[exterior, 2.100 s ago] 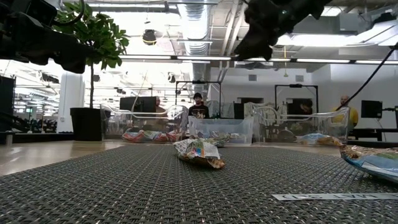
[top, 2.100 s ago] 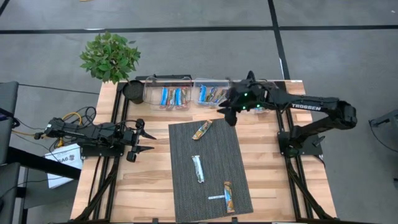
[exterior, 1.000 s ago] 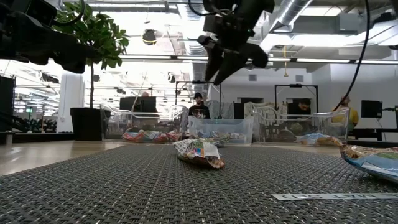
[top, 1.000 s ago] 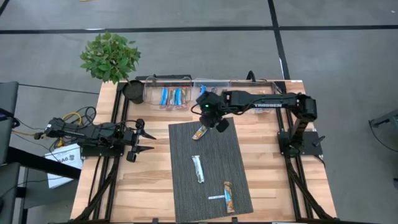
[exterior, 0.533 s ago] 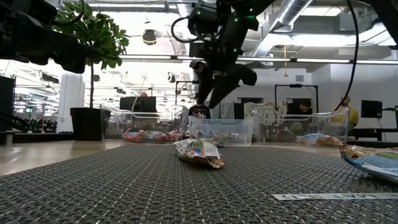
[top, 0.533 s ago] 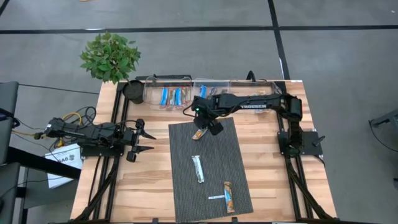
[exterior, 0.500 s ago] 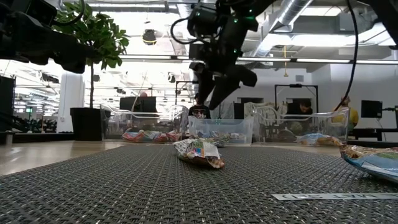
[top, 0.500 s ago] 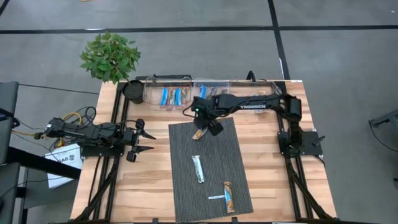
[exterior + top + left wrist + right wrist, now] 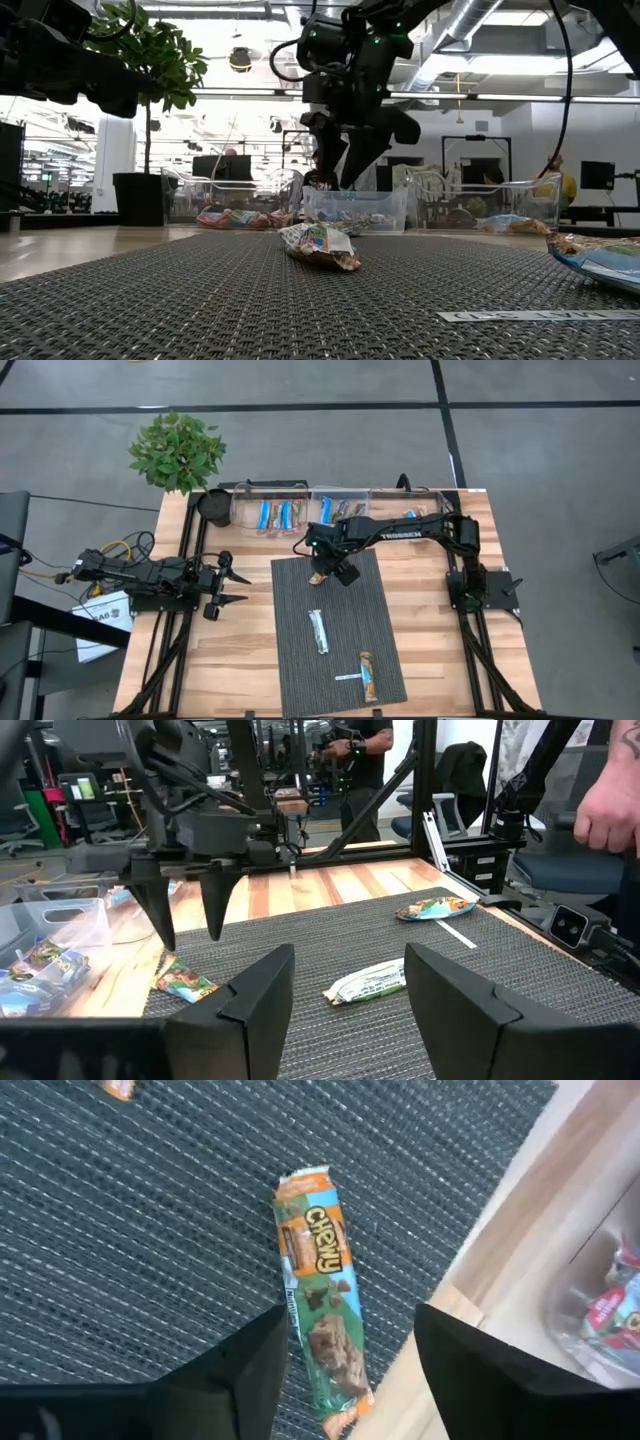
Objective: Pick and place Granola Bars by type
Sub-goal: Put the orange granola bar into the right transparent bin
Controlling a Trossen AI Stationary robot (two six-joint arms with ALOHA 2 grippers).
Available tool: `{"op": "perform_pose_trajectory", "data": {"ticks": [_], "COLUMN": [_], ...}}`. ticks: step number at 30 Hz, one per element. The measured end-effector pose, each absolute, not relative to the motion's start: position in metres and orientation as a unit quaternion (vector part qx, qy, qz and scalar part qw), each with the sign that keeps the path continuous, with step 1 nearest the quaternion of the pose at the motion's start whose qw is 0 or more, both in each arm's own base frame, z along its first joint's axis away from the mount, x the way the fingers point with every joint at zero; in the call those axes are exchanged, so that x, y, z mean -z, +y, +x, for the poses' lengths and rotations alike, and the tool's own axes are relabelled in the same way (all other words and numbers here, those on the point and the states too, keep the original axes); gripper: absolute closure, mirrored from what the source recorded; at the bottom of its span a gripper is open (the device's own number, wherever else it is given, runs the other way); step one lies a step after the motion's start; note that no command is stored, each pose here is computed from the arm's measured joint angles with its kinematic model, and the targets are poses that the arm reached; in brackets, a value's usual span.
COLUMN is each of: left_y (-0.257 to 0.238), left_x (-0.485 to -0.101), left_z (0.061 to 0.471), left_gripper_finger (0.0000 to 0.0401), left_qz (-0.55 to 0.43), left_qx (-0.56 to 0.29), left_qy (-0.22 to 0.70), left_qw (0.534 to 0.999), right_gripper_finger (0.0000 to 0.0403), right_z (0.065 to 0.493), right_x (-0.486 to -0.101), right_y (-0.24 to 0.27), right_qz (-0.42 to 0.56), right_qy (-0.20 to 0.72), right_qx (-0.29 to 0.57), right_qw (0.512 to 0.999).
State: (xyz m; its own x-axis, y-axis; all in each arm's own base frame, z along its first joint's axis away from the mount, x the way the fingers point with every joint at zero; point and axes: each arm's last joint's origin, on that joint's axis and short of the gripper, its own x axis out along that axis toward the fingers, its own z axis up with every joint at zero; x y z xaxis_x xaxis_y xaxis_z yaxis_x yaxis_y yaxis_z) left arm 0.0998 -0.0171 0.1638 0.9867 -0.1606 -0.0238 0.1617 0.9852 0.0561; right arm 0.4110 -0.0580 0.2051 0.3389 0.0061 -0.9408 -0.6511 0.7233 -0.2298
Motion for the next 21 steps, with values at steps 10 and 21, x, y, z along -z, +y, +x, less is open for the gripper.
{"op": "perform_pose_trajectory", "data": {"ticks": [10, 21], "left_y": [-0.017, -0.017], "left_x": [-0.164, -0.164], "left_z": [0.100, 0.100], "left_gripper_finger": [0.0217, 0.0217], "left_qz": [0.029, 0.029], "left_qx": [0.081, 0.081], "left_qy": [0.010, 0.010], "left_qw": [0.996, 0.996], "right_gripper_finger": [0.0182, 0.0180], "right_z": [0.428, 0.426], "right_x": [-0.169, -0.160], "right_y": [-0.061, -0.059], "right_qz": [-0.325, -0.289], "right_qy": [0.548, 0.555], "right_qx": [-0.187, -0.221], "right_qw": [0.747, 0.748]}}
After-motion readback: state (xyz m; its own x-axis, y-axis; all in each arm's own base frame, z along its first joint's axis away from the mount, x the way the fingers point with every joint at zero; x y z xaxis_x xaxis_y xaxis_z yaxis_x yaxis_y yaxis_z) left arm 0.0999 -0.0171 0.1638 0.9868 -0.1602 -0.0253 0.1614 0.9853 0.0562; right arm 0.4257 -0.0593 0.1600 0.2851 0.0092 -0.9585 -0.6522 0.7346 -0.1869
